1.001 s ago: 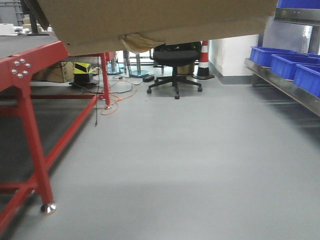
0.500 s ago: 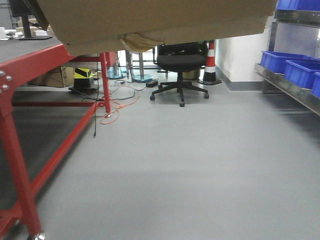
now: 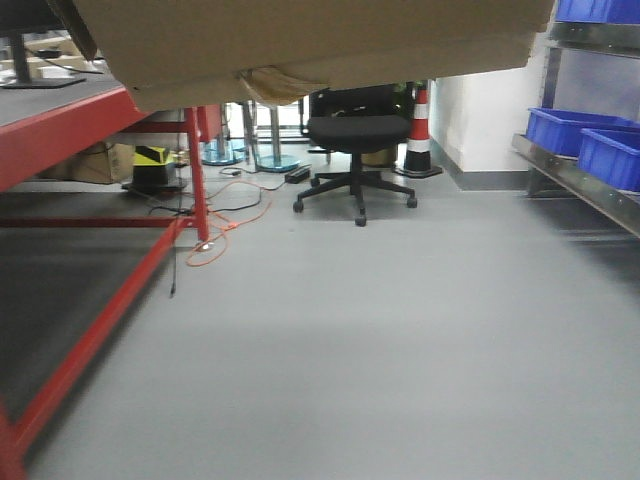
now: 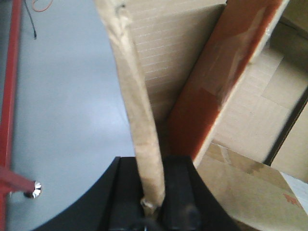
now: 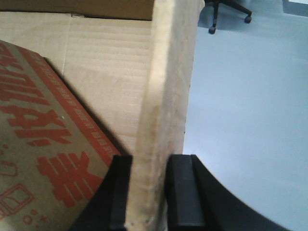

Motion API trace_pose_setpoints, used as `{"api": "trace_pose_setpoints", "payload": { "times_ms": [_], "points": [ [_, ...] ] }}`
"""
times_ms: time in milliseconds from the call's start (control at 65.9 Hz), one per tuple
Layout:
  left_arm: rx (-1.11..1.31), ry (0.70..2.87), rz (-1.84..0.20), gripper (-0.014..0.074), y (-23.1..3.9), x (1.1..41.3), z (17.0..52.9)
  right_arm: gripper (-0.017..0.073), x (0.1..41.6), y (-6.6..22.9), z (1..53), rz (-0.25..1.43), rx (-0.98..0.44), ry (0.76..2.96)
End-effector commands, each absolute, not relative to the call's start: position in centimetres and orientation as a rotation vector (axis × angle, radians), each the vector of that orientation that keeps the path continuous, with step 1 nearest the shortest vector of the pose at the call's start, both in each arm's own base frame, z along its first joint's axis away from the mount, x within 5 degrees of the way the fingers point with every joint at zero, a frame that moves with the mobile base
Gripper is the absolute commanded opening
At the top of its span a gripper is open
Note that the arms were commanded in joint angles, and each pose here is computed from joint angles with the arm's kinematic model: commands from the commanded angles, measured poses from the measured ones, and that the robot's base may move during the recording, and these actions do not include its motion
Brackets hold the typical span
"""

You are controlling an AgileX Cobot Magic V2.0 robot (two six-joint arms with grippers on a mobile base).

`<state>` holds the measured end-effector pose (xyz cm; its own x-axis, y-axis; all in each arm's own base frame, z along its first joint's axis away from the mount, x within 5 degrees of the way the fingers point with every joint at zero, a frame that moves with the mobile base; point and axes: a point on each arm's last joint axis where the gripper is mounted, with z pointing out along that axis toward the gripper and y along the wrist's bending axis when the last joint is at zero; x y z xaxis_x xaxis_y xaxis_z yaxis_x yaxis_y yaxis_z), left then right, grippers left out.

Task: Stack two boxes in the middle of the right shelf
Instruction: 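Carry the held boxes while the base drives to the steel shelf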

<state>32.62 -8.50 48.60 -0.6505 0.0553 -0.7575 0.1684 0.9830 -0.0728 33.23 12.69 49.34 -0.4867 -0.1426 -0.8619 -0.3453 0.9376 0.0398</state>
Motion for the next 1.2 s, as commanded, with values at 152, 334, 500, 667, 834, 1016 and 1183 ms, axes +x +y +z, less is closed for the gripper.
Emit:
{"api": "trace_pose_setpoints", "payload": {
  "times_ms": [152, 334, 500, 667, 834, 1016, 1183],
  "points": [
    [0.162, 2.236, -0.189, -0.0111, -8.51, 32.25, 49.38, -0.0154, 32.7, 12.61, 51.15, 0.298, -0.32, 1.967],
    [0.162, 2.236, -0.189, -0.0111, -8.51, 32.25, 49.38, -0.0154, 32.7, 12.61, 51.15, 0.298, -0.32, 1.967],
    [0.162, 2.236, -0.189, -0.0111, -8.51, 32.25, 49.38, -0.0154, 32.71, 12.61, 51.17, 0.298, -0.32, 1.965],
    [0.162, 2.236, -0.189, -0.0111, -8.51, 32.25, 49.38, -0.0154, 32.72, 12.62, 51.19, 0.298, -0.32, 1.963],
    [0.162, 2.236, -0.189, -0.0111, -8.51, 32.25, 49.38, -0.0154, 32.72, 12.62, 51.19, 0.298, -0.32, 1.963],
    [0.162, 2.236, -0.189, -0.0111, -8.51, 32.25, 49.38, -0.0154, 32.72, 12.62, 51.19, 0.298, -0.32, 1.963],
    [0.162, 2.236, -0.189, -0.0111, -8.51, 32.25, 49.38, -0.0154, 32.72, 12.62, 51.19, 0.298, -0.32, 1.963]
  ]
}}
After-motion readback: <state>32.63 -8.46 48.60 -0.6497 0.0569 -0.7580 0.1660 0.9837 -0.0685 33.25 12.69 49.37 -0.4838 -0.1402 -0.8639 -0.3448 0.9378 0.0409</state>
